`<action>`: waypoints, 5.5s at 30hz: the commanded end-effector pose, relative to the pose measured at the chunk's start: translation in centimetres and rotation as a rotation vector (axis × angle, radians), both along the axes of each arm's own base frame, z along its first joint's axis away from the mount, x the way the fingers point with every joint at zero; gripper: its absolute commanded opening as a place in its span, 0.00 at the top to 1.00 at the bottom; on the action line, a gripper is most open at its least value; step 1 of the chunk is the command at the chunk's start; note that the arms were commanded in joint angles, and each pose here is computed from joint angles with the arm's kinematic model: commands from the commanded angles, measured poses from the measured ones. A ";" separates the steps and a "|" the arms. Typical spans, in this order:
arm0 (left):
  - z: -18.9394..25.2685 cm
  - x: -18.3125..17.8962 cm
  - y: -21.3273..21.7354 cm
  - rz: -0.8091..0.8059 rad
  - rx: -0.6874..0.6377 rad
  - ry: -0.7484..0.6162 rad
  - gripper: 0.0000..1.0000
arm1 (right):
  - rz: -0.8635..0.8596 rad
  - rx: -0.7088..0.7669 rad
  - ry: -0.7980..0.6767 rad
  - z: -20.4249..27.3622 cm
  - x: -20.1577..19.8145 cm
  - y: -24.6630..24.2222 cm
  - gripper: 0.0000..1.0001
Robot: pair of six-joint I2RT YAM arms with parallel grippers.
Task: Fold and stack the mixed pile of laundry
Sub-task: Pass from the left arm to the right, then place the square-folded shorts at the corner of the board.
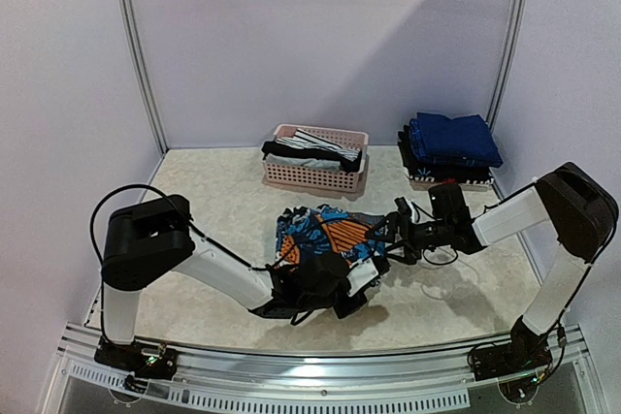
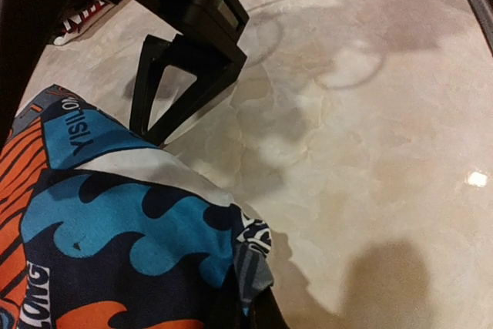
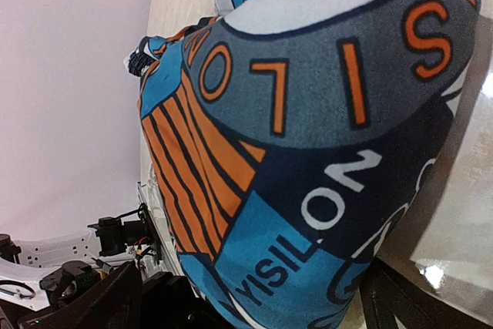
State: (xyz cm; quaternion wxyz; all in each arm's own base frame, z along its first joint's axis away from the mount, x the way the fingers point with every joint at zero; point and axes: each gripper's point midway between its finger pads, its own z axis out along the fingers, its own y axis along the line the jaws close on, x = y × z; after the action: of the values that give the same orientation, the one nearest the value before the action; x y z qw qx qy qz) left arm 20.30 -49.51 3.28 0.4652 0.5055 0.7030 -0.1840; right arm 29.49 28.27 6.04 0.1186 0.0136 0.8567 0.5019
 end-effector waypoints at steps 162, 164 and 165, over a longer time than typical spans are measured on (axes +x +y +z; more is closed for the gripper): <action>1.3 -2.1 4.4 0.067 -0.113 0.115 0.05 | -0.414 -0.462 -0.446 25.0 27.9 -9.9 1.00; 1.2 -2.2 4.3 0.067 -0.114 0.119 0.05 | -0.425 -0.457 -0.461 25.8 27.9 -10.5 1.00; 1.2 -2.2 4.2 0.065 -0.116 0.121 0.05 | -0.430 -0.452 -0.466 26.1 27.9 -10.7 1.00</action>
State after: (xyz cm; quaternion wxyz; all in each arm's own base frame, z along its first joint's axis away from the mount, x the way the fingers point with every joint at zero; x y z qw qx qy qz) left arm 17.97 -45.06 5.33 0.4682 0.4422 0.7263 -0.2402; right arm 57.41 19.31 24.94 0.3368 0.0523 0.9097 0.2373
